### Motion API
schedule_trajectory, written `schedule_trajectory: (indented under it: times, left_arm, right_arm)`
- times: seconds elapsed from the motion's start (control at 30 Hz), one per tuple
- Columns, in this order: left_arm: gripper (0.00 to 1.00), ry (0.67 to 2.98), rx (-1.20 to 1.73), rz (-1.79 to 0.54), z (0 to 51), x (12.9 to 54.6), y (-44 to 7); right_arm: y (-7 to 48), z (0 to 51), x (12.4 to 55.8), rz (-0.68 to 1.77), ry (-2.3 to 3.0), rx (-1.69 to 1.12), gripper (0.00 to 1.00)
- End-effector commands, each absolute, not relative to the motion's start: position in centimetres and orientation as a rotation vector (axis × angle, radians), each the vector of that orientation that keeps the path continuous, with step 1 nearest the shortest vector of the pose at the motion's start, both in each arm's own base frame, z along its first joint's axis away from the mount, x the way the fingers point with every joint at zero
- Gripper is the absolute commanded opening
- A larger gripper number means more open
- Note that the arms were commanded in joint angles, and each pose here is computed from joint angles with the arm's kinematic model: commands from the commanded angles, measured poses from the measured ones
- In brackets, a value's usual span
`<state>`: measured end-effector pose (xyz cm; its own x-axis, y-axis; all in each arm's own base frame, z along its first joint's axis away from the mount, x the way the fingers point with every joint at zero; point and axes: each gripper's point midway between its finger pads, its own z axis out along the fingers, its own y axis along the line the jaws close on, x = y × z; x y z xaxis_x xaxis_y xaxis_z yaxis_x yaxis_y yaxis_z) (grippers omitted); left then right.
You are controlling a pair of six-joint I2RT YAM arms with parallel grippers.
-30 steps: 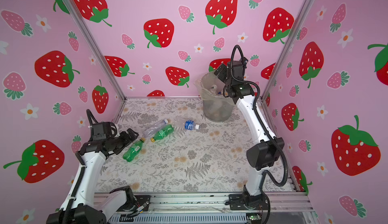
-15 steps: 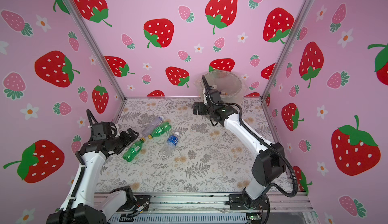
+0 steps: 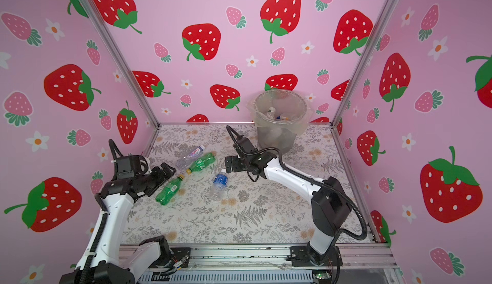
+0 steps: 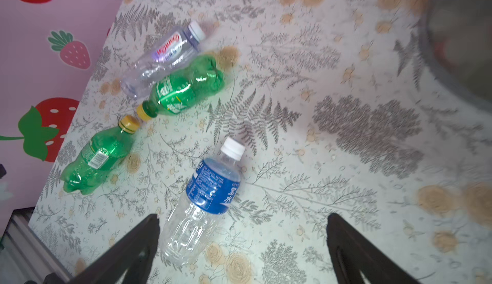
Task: Throw the plastic bottles in the bin
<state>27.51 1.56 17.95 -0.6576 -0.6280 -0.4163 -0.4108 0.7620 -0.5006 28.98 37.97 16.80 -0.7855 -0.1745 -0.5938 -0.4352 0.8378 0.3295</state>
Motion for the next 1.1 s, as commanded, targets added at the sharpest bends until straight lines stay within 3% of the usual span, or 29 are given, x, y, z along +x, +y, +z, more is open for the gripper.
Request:
schedule_trajectory:
  times: [0.0,0.4,1.07]
  left_arm:
    - [0.99,2.39,-0.789,-0.503,17.6,27.0,1.4]
    - [0.99,2.39,-0.788,-0.509,17.2,26.9,1.3]
    - [0.99,2.384,-0.772,-0.522,17.3,26.8,1.1]
  right_arm:
    - [39.1,15.0,27.9,0.607,2.522,-0.307,0.99]
    - [44.4,9.0,26.9,0.593,2.656,-0.243,0.96]
    - [48.9,5.4,26.5,0.746,2.74,-0.169,0.91]
